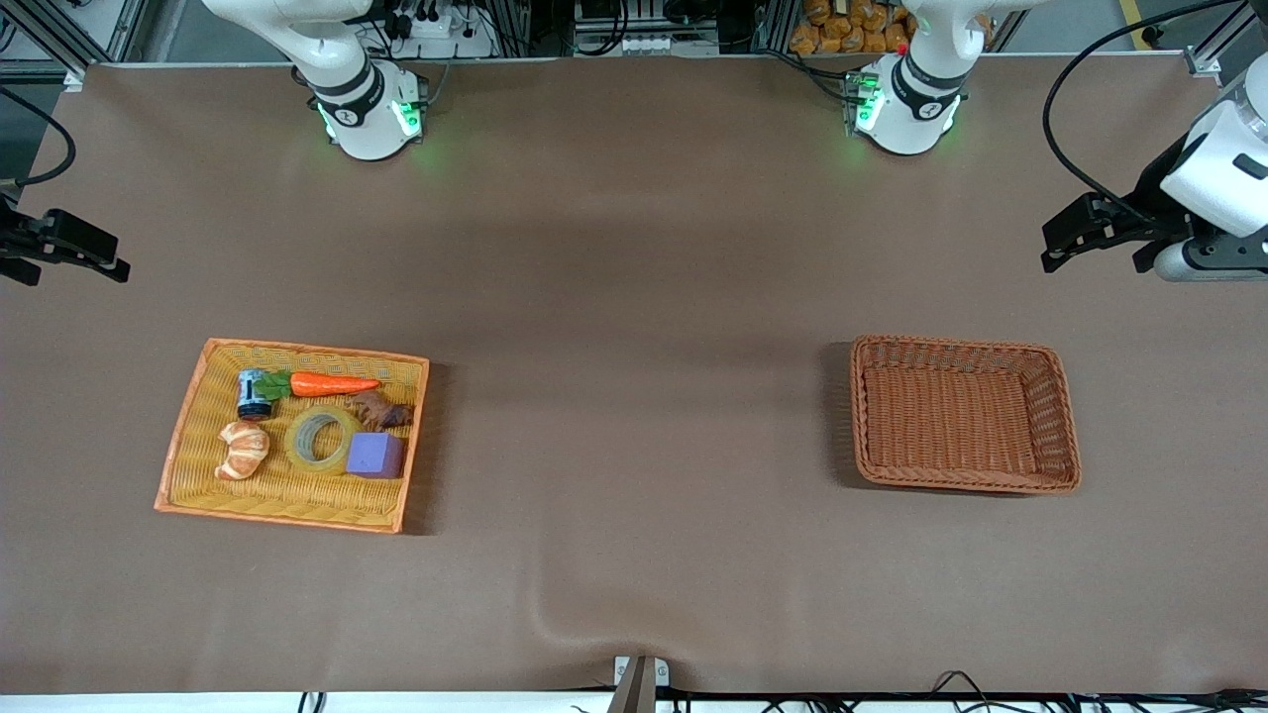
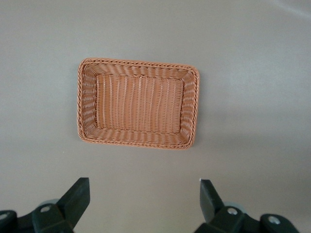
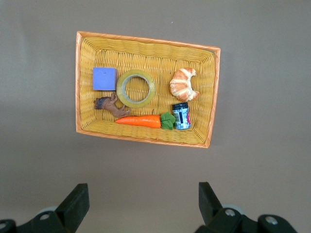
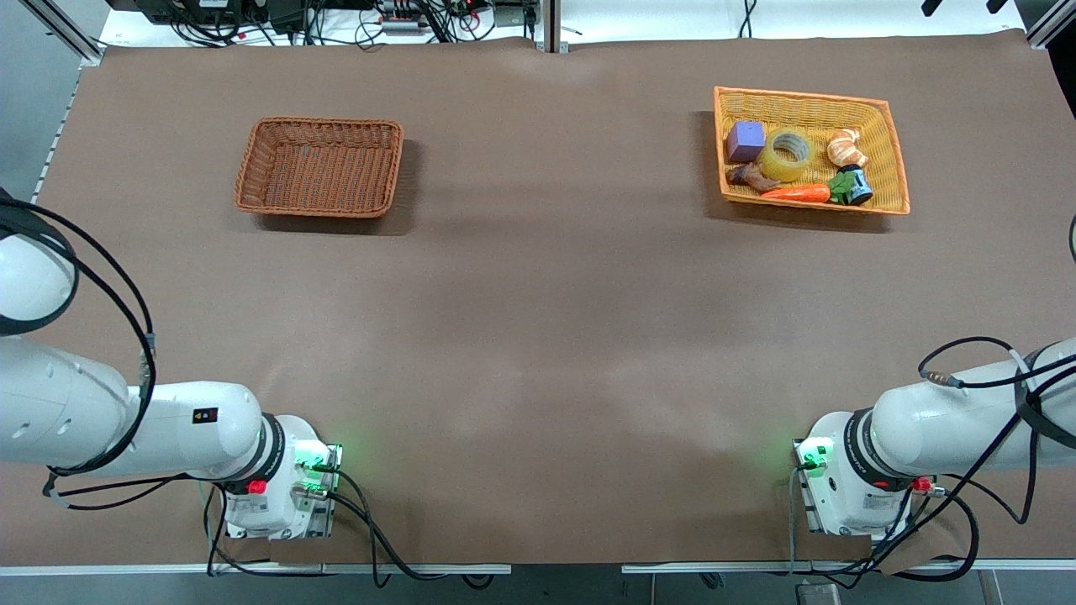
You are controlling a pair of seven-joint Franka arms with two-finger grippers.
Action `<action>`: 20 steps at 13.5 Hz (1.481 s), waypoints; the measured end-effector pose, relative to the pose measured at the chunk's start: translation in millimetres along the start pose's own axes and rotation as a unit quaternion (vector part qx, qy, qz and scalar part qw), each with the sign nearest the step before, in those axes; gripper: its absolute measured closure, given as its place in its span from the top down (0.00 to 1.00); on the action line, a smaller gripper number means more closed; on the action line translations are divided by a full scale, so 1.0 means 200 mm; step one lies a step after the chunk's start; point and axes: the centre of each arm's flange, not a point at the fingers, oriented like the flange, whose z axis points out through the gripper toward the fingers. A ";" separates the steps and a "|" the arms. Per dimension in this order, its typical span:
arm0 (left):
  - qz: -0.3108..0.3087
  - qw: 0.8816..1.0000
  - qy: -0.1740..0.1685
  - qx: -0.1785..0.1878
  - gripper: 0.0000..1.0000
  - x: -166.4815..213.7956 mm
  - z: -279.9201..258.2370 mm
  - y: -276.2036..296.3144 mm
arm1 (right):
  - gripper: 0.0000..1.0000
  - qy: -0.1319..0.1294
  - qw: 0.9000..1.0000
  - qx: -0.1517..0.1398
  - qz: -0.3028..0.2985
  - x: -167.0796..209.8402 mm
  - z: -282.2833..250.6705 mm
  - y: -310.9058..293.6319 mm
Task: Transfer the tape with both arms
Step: 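Reach the right gripper toward the tape roll in the yellow tray, then lower the right gripper and grasp the yellow tape roll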
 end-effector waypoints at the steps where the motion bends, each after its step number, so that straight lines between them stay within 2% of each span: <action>1: 0.000 1.000 0.000 0.000 1.00 0.00 0.00 0.00 | 1.00 -0.001 1.000 0.000 0.000 0.00 0.00 0.00; 8: -0.004 1.000 -0.003 0.000 1.00 0.00 0.01 -0.02 | 1.00 -0.006 1.000 0.001 -0.008 0.00 0.02 -0.04; 10: -0.005 1.000 -0.009 0.001 1.00 0.00 0.02 -0.03 | 1.00 -0.017 1.000 0.002 -0.026 0.03 0.08 -0.07; 14: -0.005 1.000 -0.020 0.001 1.00 0.01 0.07 -0.03 | 1.00 -0.032 0.997 0.004 -0.074 0.19 0.42 -0.17; 18: -0.005 1.000 -0.021 0.001 1.00 0.01 0.07 -0.03 | 1.00 -0.062 0.985 0.027 -0.159 0.41 0.93 -0.30; 20: -0.005 1.000 -0.021 0.001 1.00 0.01 0.07 -0.03 | 1.00 -0.063 0.978 0.030 -0.196 0.48 1.16 -0.36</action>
